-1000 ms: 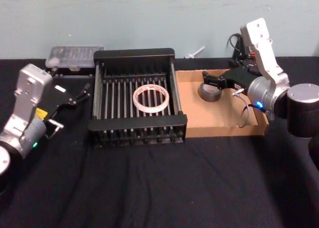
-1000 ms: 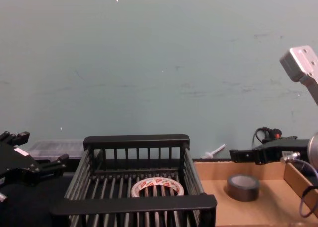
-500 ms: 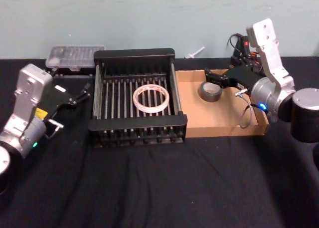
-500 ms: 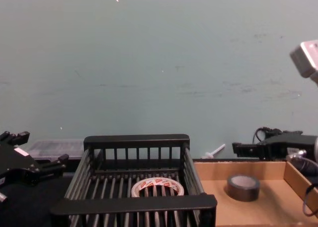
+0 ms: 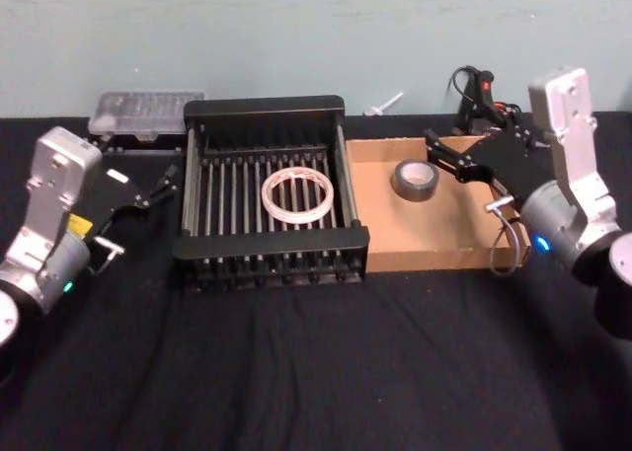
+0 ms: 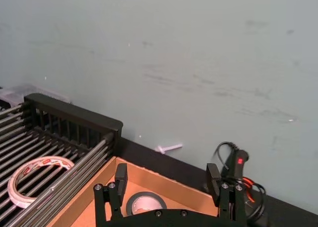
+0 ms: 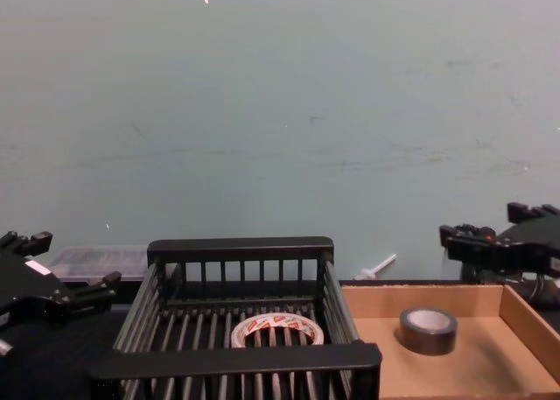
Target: Pick up the white tape and place it into the black box , Pick up the silver tape and place it into the brown box.
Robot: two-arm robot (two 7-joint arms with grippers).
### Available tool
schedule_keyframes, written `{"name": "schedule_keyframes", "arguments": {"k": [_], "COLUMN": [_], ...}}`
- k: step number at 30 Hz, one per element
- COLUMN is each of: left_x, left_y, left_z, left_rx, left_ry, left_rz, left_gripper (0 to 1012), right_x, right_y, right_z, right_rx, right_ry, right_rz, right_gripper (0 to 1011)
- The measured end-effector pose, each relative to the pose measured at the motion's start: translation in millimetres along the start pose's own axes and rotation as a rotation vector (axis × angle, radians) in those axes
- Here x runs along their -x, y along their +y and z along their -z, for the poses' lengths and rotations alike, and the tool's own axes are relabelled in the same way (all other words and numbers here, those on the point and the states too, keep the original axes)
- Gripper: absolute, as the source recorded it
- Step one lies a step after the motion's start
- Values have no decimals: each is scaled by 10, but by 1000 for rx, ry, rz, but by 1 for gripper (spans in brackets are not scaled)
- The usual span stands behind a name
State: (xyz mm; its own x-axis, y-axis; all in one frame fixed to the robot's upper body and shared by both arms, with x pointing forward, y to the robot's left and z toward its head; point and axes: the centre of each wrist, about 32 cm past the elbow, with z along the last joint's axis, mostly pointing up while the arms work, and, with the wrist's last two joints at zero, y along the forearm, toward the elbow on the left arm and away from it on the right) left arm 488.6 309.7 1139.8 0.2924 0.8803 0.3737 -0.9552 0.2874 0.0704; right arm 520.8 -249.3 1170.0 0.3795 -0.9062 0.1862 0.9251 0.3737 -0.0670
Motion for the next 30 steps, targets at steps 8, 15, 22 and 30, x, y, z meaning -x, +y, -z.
{"name": "schedule_keyframes", "arguments": {"k": [8, 15, 22, 30], "left_x": [0, 0, 0, 0], "left_y": [0, 0, 0, 0], "left_z": [0, 0, 0, 0], "left_rx": [0, 0, 0, 0], "left_ry": [0, 0, 0, 0], "left_rz": [0, 0, 0, 0], "left_gripper": [1001, 1001, 1001, 1001], "right_x": [93, 155, 186, 193], "right_y": [-170, -241, -222, -206], "right_z": [180, 314, 361, 374], "right_rx": [-50, -49, -21, -5], "right_ry": [-27, -43, -33, -29], "right_rz": [28, 43, 54, 54], "right_gripper": [1003, 1002, 1002, 1002]}}
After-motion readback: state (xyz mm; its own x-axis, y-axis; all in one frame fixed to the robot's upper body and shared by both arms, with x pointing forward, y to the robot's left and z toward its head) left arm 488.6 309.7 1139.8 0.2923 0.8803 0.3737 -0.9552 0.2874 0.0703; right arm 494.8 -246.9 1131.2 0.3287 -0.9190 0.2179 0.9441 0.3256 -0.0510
